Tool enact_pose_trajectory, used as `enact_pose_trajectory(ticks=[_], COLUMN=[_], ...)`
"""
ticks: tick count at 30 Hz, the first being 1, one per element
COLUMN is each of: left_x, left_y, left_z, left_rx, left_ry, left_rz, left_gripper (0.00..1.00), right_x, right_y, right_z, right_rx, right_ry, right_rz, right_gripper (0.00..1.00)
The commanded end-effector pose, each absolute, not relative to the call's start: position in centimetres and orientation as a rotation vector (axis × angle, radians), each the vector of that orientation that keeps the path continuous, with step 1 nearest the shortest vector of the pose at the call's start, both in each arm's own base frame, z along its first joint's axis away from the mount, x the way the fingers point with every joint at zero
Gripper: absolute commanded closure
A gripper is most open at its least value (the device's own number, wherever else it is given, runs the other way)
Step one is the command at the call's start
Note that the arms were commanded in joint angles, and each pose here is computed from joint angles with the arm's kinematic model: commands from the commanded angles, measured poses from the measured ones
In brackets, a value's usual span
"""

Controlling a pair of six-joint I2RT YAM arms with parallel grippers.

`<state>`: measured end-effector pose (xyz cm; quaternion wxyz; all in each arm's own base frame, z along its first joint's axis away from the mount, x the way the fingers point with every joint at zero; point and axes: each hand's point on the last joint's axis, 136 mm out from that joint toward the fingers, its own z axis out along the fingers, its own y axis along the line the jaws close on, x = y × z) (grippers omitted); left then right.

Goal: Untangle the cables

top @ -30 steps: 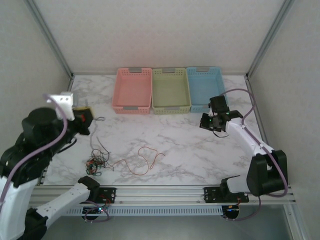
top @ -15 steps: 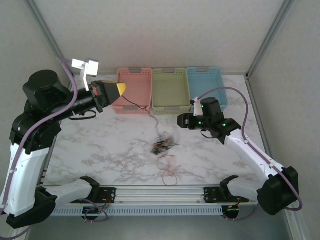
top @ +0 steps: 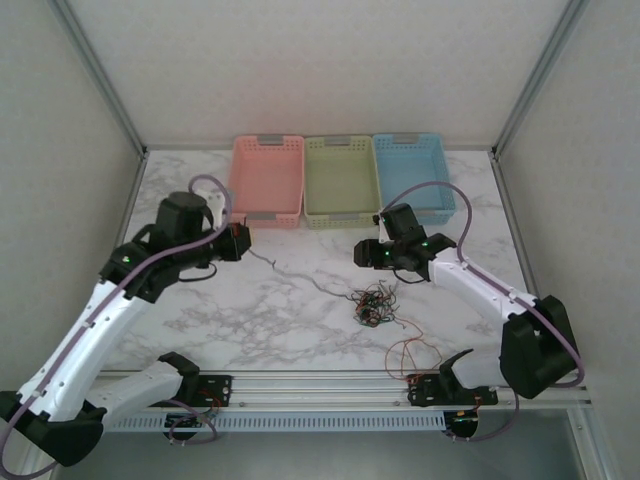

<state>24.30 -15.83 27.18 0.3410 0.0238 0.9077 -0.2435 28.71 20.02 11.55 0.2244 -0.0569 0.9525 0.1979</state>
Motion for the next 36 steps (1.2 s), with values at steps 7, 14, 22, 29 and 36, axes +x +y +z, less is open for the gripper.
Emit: enact_pose_trajectory(ticks=[7,14,22,29,36], left_x=[24.1,23.6,23.5,23.5,23.3], left_y=[-10.9,-10.6,-10.6,-10.5,-10.3], left_z=[23.9,23.5,23.2,23.0,23.1], left_rx=[-0.088,-0.087,-0.074,-0.073,-0.071], left_ry=[2.388,2.380,2.382,2.380,2.375], left_rz=[-0.353,-0.358,-0.363,-0.361,-0.360], left_gripper=[1.00,1.00,1.00,1.00,1.00], right_x=[29.2,28.5,27.9,27.7,27.9], right_y=[18.2,13.9,12.9,14.0,14.6], right_z=[14.5,10.4,6.5,4.2,3.7], right_rx=[-0.141,-0.067,0.011,0.011,0.015], right_ry=[2.555,2.745,2.904,2.971,2.978], right_rz=[0.415,0.044,-0.040,0.006,0.049], right_gripper=[0.43,0.44,0.45,0.49,0.64])
